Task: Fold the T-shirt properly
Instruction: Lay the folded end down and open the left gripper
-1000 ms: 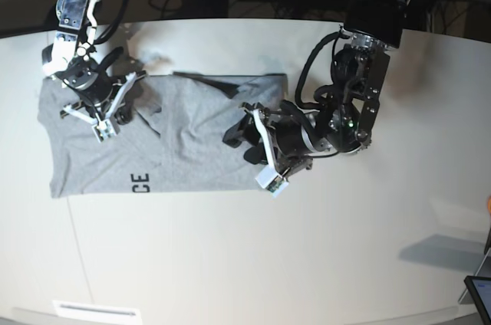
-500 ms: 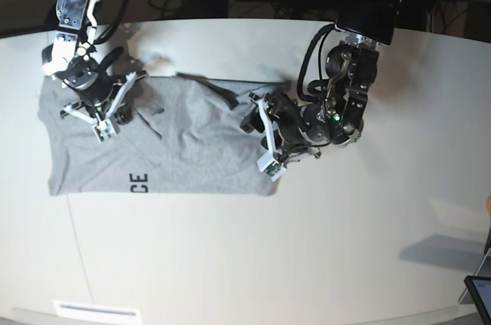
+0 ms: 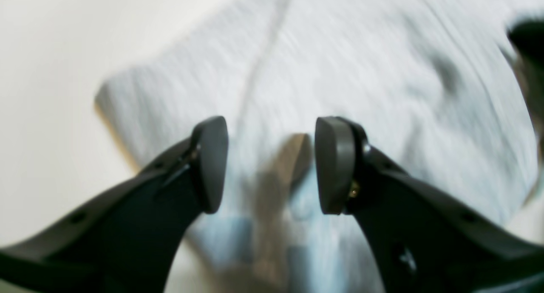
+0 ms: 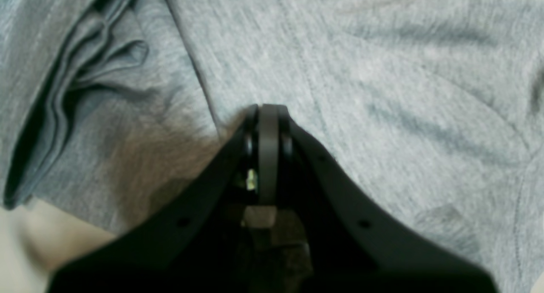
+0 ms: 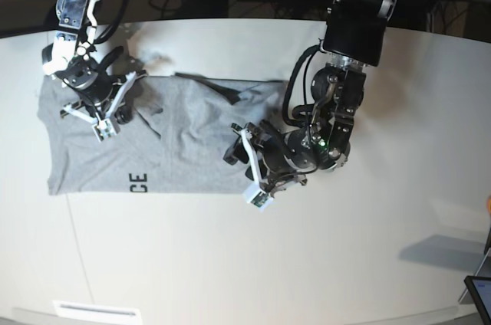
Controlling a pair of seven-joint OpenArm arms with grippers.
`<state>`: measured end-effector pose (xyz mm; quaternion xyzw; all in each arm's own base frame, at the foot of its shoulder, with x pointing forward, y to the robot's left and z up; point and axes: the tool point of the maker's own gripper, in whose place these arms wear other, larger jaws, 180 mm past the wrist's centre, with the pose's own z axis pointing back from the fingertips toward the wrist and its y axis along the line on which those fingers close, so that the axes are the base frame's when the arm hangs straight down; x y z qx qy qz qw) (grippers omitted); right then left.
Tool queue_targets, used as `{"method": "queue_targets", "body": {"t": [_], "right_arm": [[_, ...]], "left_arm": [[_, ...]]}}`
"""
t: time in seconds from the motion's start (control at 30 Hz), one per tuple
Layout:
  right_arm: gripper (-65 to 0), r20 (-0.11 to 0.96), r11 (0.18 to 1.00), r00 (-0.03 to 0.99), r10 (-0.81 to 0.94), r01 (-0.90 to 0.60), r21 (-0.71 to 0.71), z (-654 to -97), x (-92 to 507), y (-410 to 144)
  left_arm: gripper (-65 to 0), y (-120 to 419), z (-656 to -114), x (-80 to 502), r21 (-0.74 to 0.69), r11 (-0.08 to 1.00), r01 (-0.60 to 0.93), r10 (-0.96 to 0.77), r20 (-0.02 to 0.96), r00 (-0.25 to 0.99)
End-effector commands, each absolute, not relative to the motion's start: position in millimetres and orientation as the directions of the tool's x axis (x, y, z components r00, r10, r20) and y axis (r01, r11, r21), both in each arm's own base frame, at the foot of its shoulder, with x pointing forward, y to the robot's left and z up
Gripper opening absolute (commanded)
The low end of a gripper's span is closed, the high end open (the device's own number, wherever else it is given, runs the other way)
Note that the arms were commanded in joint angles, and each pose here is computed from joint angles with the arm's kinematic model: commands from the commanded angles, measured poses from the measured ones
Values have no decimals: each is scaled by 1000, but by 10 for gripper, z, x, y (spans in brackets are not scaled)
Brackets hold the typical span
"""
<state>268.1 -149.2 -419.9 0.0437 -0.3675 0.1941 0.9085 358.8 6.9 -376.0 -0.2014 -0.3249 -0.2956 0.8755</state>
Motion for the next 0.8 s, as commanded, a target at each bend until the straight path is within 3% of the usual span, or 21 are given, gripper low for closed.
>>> {"method": "queue_targets", "body": {"t": [0.0, 0.23, 0.5, 0.77], "right_arm": [[-647, 579, 910, 723, 378, -404, -90, -4382, 2474, -1601], [-647, 579, 911, 723, 377, -403, -90, -4382, 2474, -1606], [-647, 569, 906, 721, 396, -409, -113, -4371, 2477, -1699], [-647, 567, 906, 722, 396, -409, -111, -4380, 2471, -1698]], "left_arm": [[-331, -7, -3675, 3679, -174, 739, 651, -360, 715, 600], [-331, 17, -3944, 3686, -234, 759, 608, -339, 656, 675], [-333, -21, -3179, 3817, -94, 728, 679, -356, 795, 491], [-334, -110, -3051, 3269, -13, 719, 695, -434, 772, 464]]}}
